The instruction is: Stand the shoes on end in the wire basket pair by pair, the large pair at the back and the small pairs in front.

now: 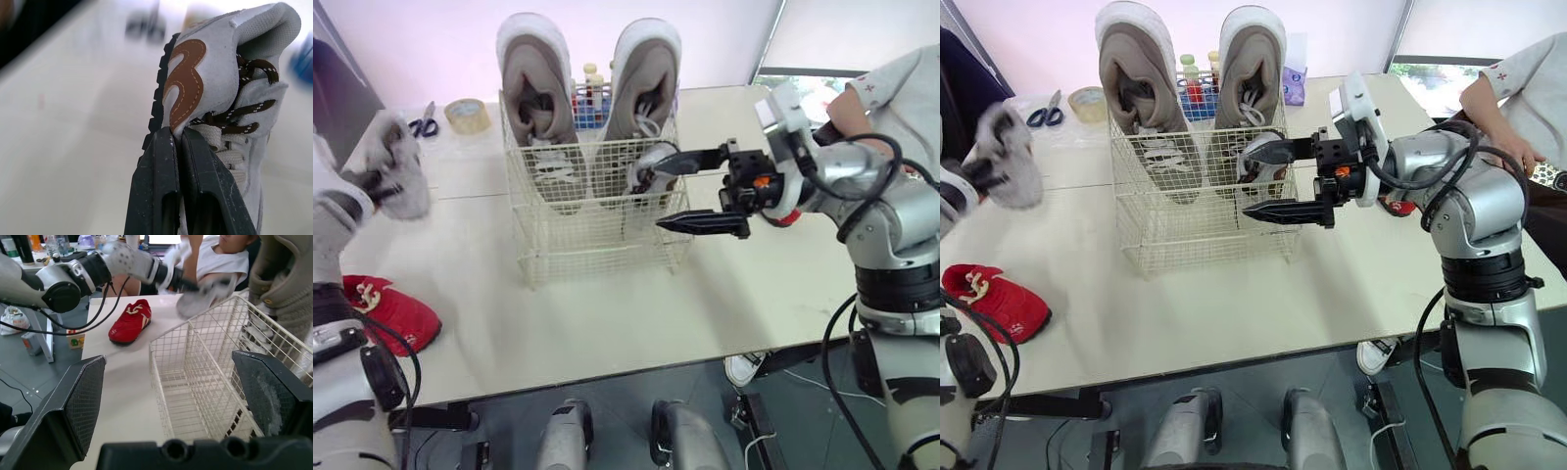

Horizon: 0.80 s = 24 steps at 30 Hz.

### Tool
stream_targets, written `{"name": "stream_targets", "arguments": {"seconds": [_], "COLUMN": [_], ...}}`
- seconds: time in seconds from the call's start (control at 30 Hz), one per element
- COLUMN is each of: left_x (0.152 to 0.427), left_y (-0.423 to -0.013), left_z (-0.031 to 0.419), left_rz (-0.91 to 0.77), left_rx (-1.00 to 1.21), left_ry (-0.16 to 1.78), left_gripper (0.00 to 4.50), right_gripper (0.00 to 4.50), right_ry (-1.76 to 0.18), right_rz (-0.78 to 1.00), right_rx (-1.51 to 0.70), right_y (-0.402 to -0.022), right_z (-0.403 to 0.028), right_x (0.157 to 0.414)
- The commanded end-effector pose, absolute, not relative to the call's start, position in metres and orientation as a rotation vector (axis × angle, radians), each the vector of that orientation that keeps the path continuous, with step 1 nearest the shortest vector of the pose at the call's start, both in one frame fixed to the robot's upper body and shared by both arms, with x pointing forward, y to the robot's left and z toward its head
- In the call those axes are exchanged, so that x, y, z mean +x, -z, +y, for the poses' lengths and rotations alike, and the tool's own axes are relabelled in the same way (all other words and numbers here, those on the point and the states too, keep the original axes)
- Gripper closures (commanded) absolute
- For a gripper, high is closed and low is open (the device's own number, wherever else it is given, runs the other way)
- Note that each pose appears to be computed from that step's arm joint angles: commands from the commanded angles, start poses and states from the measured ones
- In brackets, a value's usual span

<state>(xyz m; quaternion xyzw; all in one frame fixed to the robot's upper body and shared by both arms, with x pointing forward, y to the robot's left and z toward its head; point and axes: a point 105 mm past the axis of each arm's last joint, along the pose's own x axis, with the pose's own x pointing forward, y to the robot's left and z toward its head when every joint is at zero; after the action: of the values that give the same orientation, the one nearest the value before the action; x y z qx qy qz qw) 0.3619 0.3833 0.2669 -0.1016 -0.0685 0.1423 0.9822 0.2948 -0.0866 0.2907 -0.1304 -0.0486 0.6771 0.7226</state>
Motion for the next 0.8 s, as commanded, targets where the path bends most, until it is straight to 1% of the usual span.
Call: {"name": "stream_targets", "arguments": {"seconds": [0.03, 0.13, 0.2, 0.27, 0.37, 0.57, 0.67, 0.8], "left_x": [0.321, 0.301, 0.29, 0.284, 0.281, 0.284, 0.293, 0.307], "left_y": [-0.336, -0.35, -0.36, -0.368, -0.377, -0.378, -0.372, -0.362], "left_z": [0.362, 0.331, 0.311, 0.296, 0.267, 0.214, 0.188, 0.167], "left_rz": [-0.507, -0.634, -0.715, -0.763, -0.805, -0.819, -0.818, -0.814], "left_rx": [-0.202, -0.114, -0.113, -0.109, -0.107, -0.141, -0.142, -0.182], "left_ry": [-0.228, -0.184, -0.165, -0.164, -0.1, 0.035, 0.096, 0.144], "left_gripper": [4.41, 4.41, 4.41, 4.41, 4.41, 4.41, 4.41, 4.41], "right_gripper": [0.0, 0.0, 0.0, 0.0, 0.0, 0.0, 0.0, 0.0], "right_ry": [-1.457, -1.427, -1.409, -1.397, -1.377, -1.346, -1.353, -1.329], "right_rz": [-0.188, -0.194, -0.185, -0.18, -0.179, -0.153, -0.11, -0.083], "right_rx": [-0.267, -0.24, -0.233, -0.229, -0.231, -0.235, -0.216, -0.212], "right_y": [-0.316, -0.321, -0.321, -0.322, -0.324, -0.326, -0.326, -0.326], "right_z": [-0.095, -0.099, -0.102, -0.104, -0.107, -0.117, -0.126, -0.134], "right_x": [0.295, 0.299, 0.303, 0.307, 0.313, 0.319, 0.312, 0.308]}}
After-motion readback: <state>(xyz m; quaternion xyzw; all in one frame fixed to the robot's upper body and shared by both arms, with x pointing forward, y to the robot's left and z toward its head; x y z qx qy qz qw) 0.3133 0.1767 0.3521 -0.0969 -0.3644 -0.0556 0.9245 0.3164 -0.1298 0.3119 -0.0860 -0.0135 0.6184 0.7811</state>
